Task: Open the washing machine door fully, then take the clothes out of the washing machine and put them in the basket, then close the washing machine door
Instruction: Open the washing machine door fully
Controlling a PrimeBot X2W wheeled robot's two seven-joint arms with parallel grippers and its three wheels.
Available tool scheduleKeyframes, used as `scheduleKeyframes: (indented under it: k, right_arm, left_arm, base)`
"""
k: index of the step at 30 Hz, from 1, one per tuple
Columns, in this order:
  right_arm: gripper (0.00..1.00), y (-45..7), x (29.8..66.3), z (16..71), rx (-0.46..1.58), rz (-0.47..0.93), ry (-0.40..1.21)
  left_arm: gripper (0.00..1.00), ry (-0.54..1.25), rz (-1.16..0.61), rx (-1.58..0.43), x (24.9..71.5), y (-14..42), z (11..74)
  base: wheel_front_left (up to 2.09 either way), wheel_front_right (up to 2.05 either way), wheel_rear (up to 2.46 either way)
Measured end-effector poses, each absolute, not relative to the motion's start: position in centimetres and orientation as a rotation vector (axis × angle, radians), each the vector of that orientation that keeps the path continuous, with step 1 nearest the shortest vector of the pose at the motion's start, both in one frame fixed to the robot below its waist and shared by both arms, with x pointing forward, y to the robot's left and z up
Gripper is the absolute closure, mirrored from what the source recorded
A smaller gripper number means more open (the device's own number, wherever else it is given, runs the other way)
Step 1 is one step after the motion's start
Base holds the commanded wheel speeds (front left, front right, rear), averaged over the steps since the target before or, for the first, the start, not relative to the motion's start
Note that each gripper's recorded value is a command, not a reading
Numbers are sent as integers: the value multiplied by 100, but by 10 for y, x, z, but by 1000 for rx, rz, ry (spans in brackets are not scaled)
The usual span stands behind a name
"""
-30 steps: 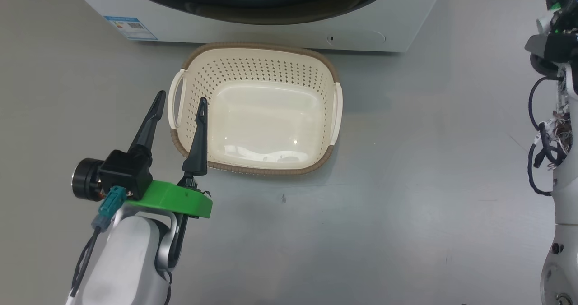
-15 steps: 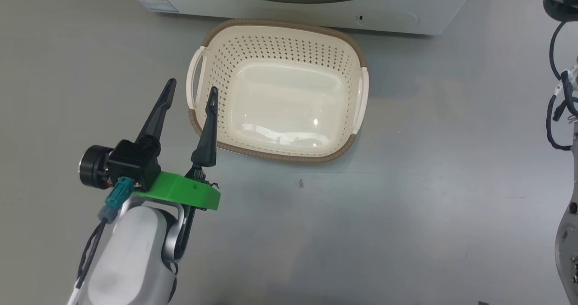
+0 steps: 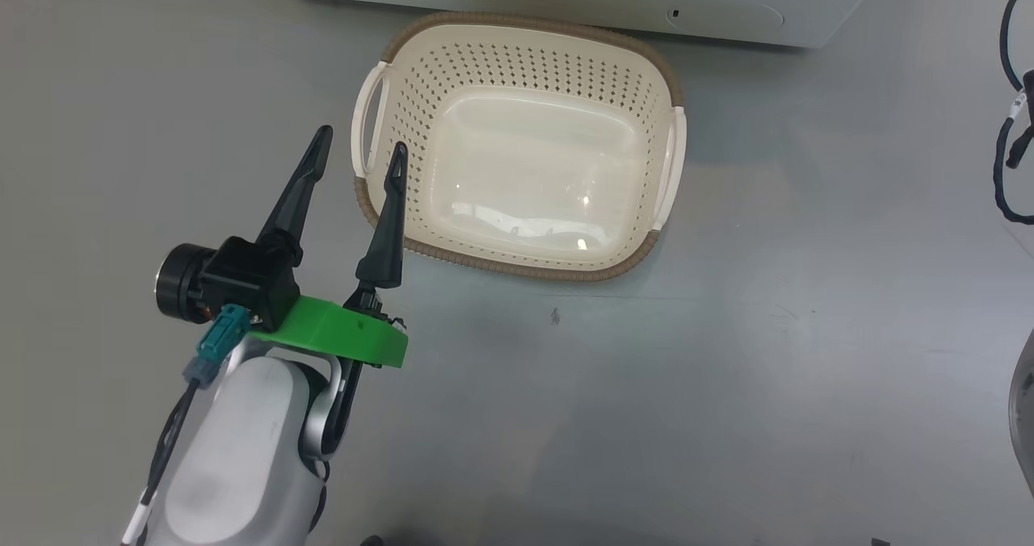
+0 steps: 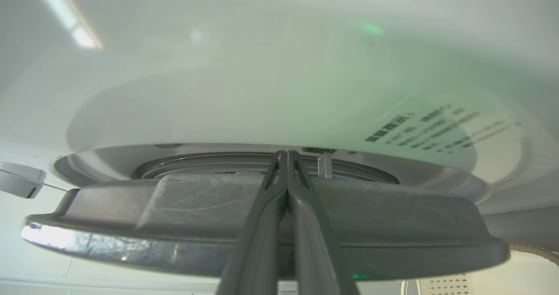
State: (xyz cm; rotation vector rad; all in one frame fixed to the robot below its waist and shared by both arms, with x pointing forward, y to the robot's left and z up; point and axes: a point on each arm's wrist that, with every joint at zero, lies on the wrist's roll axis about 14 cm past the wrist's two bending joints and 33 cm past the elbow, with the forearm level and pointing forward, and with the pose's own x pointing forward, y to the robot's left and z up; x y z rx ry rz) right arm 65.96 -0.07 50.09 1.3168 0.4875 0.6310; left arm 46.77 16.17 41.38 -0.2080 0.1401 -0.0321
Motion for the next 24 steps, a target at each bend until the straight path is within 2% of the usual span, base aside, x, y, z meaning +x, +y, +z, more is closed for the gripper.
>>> scheduleKeyframes:
  k: [10, 24]
  right_arm:
    - [100, 3, 663, 501, 1329, 657, 532]
    - [100, 2, 647, 494, 1333, 701, 650]
  left_arm:
    - [0, 143, -41, -217, 469, 158, 413]
    - [0, 138, -47, -217, 469, 154, 417]
  base:
    - [0, 0, 0]
    - [0, 0, 0]
